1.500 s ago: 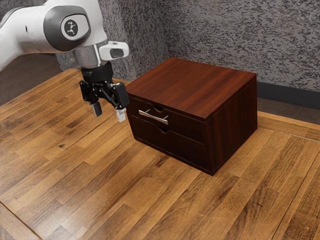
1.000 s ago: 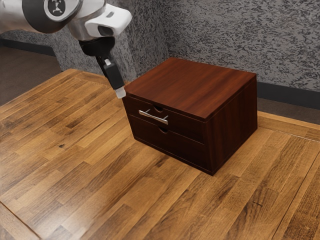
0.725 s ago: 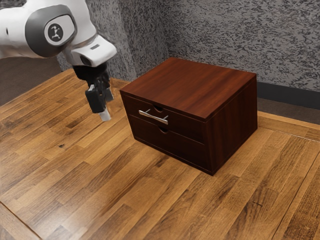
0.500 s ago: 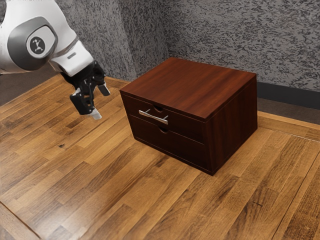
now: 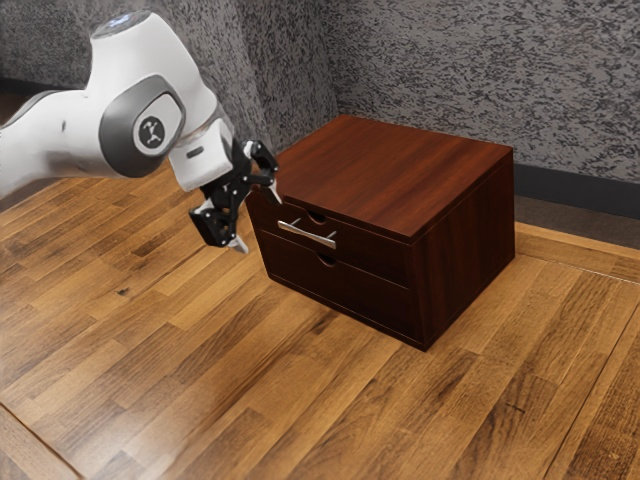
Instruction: Pull the drawer handle with one arm to open the drawer
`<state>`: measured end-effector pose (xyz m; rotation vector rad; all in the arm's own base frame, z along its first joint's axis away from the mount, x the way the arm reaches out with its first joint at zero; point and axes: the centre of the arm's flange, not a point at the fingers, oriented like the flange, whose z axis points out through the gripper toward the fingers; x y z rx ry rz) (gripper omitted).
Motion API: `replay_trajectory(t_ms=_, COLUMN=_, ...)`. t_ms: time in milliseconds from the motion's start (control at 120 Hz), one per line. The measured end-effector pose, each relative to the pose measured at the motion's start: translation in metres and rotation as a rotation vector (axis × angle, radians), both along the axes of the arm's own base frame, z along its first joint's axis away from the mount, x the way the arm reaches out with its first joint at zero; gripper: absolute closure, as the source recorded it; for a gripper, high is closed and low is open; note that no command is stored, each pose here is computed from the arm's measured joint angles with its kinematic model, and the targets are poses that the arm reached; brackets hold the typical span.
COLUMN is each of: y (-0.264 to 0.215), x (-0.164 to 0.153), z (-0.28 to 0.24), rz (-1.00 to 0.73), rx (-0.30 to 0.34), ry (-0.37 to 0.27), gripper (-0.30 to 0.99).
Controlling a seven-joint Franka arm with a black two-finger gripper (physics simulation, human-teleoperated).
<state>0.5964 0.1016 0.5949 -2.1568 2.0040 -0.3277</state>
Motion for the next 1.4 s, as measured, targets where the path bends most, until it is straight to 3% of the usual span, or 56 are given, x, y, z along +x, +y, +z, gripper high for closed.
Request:
replay_trajectory(t_ms=508, y=-0.005, x=0.01, z=-0.005, rz=-0.171, rx=0.06, ry=-0.109, gripper=0.0)
replay_trajectory(t_ms=1050, y=-0.002, x=0.012, z=-0.026, rz=-0.24, rx=0.09, ry=-0.113, gripper=0.01)
replay_trajectory(t_ms=1400, y=-0.001, x=0.013, z=-0.03, rz=-0.26, rx=0.097, ry=-0.12, gripper=0.17)
